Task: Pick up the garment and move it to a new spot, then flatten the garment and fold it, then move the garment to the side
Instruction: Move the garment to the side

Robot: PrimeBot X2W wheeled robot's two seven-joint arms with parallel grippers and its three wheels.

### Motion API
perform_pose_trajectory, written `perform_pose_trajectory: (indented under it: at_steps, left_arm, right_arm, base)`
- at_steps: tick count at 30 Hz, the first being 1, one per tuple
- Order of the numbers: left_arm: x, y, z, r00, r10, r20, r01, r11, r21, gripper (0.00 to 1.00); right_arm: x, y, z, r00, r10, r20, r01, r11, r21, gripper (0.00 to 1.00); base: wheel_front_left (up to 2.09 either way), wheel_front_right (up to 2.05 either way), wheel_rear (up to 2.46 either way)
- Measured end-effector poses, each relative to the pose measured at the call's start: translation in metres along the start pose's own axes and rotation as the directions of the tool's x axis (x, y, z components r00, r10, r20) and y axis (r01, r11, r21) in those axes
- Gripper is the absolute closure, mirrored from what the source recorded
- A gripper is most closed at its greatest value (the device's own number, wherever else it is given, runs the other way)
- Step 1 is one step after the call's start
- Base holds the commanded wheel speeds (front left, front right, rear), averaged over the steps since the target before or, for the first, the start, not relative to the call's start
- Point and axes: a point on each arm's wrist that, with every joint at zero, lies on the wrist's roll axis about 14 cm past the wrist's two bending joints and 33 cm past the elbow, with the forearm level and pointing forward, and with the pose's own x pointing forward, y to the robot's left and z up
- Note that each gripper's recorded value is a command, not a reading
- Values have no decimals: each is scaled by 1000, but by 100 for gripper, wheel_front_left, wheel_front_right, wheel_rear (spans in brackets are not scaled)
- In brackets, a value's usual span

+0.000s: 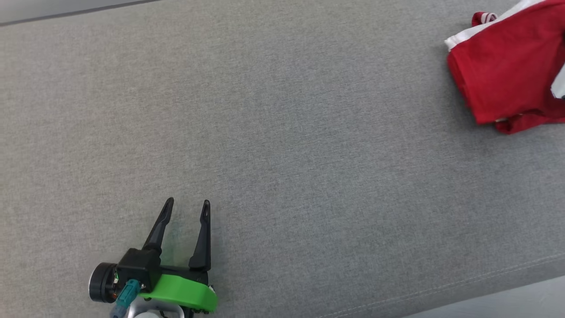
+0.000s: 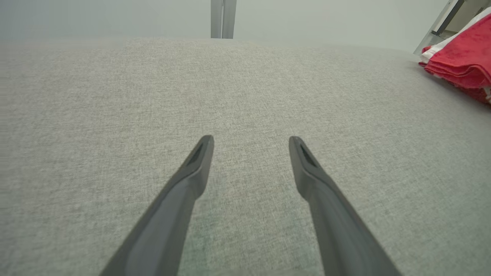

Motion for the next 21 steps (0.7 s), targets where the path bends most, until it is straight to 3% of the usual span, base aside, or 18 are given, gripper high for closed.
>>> perform_pose_trajectory:
  at_steps: [1,2,6,10,15,21]
  left_arm:
    - [-1,3,-2,1000,8,-5,-8,1000,0,0]
    - [-2,5,-3,1000,14,-7,-14,1000,0,0]
    - [-4,12,-4,999,37,-11,-37,999,2,0]
    - [-4,12,-1,999,38,-4,-38,999,5,0]
    - [-11,9,4,999,38,10,-38,999,3,0]
    - [-21,7,22,996,62,59,-61,998,-6,0]
  right_arm:
    - [2,-6,-5,1000,-18,-19,18,1000,-19,6]
    - [3,-11,-9,999,-35,-33,34,999,-30,0]
    - [1,-47,-15,991,-129,-42,124,986,-108,0]
    - [-11,-76,4,982,-185,45,190,961,-199,0]
    - [-15,-43,14,984,-100,148,129,970,-205,0]
    - [-35,-16,31,960,-4,281,69,973,-221,0]
  base:
    - [0,0,0]
    - [0,0,0]
    - [0,0,0]
    - [0,0,0]
    - [0,0,0]
    - [0,0,0]
